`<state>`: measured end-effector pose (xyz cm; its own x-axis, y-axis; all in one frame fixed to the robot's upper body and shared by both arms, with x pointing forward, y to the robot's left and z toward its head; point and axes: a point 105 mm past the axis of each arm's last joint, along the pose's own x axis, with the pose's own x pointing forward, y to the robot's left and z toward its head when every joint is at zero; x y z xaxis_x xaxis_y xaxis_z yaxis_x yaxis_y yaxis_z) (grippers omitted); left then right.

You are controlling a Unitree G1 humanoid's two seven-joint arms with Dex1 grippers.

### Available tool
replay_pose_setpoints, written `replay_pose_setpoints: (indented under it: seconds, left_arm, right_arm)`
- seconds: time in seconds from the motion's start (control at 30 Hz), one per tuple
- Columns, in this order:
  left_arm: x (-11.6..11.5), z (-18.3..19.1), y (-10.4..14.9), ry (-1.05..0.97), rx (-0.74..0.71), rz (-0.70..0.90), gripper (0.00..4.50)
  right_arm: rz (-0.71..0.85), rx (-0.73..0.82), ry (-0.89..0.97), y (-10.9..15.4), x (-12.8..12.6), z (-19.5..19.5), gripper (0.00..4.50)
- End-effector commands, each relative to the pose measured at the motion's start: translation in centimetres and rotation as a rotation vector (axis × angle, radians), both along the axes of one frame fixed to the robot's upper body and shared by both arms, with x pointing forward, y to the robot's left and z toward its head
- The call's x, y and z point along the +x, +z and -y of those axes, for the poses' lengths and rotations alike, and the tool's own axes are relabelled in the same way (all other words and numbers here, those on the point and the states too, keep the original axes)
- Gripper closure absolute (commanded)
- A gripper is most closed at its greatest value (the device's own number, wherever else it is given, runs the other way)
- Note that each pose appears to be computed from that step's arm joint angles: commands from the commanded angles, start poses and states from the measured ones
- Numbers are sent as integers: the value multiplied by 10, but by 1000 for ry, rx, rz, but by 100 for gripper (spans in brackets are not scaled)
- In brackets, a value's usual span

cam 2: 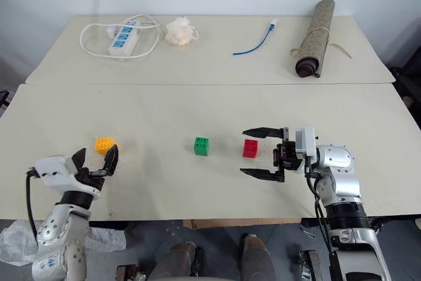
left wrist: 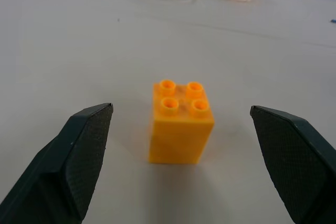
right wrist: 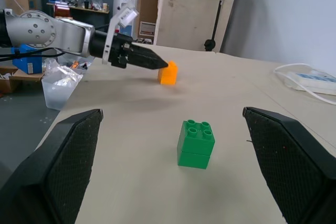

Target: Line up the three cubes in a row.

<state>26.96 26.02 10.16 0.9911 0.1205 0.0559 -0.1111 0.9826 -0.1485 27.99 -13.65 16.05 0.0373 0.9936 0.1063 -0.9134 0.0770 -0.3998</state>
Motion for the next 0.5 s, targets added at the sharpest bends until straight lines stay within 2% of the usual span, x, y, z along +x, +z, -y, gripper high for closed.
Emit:
replay_pose_setpoints:
  seconds: [0.03,0.13,0.23,0.5]
  left_arm:
    - [8,-4,4,27,20,8,4]
    - [16,3,1,10,26,-5,4]
    - [17,4,0,17,31,-2,59]
    - [13,11,10,-57,68,26,299]
  right_arm:
    - [28,-8,35,6,-9,-3,0]
    - [15,-8,29,5,-12,-3,0]
    - [8,-6,20,4,-13,-3,0]
    - [-5,2,-12,0,-15,-2,0]
